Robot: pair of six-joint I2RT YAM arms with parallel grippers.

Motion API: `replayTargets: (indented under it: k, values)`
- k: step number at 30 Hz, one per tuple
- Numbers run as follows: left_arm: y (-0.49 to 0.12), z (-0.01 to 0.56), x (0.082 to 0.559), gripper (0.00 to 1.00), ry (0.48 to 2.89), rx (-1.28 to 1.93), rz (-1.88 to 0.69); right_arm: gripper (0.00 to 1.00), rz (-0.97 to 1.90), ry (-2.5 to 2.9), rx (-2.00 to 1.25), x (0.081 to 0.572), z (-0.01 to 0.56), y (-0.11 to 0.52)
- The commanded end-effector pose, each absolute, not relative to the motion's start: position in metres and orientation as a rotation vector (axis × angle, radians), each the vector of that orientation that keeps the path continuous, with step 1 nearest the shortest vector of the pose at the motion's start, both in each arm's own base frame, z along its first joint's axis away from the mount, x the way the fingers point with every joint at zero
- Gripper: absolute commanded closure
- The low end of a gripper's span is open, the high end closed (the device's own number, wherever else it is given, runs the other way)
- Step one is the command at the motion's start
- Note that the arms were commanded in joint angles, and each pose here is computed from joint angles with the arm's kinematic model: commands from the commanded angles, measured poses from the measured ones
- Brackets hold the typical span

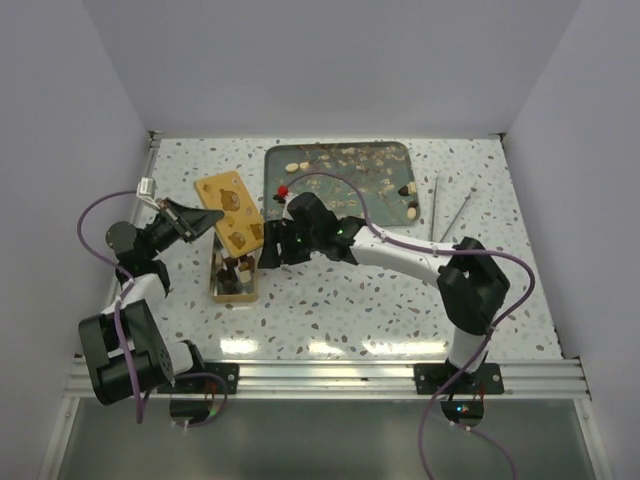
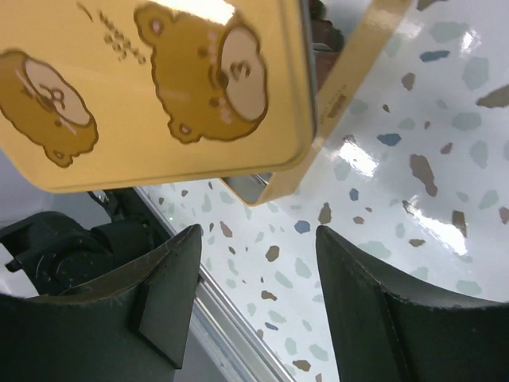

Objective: Pack the chocolate

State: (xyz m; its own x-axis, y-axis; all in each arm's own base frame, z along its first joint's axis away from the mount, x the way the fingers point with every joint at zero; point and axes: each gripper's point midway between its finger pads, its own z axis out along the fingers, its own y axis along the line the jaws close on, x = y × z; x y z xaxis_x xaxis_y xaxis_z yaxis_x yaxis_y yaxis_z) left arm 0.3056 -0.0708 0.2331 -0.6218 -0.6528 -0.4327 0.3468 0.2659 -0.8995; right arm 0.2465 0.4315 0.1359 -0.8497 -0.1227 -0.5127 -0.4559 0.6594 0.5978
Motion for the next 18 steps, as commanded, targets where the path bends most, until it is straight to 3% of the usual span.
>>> replayTargets:
  k: [1,18]
  values:
    - [-0.052,0.265,0.31,1.0,1.553,-0.267,-1.43,0.38,0.93,2.443,-0.489,0.251,0.131,0.439]
    - [-0.025,0.258,0.311,1.0,1.482,-0.39,-1.419,0.46,0.767,2.523,-0.513,0.249,0.08,0.479]
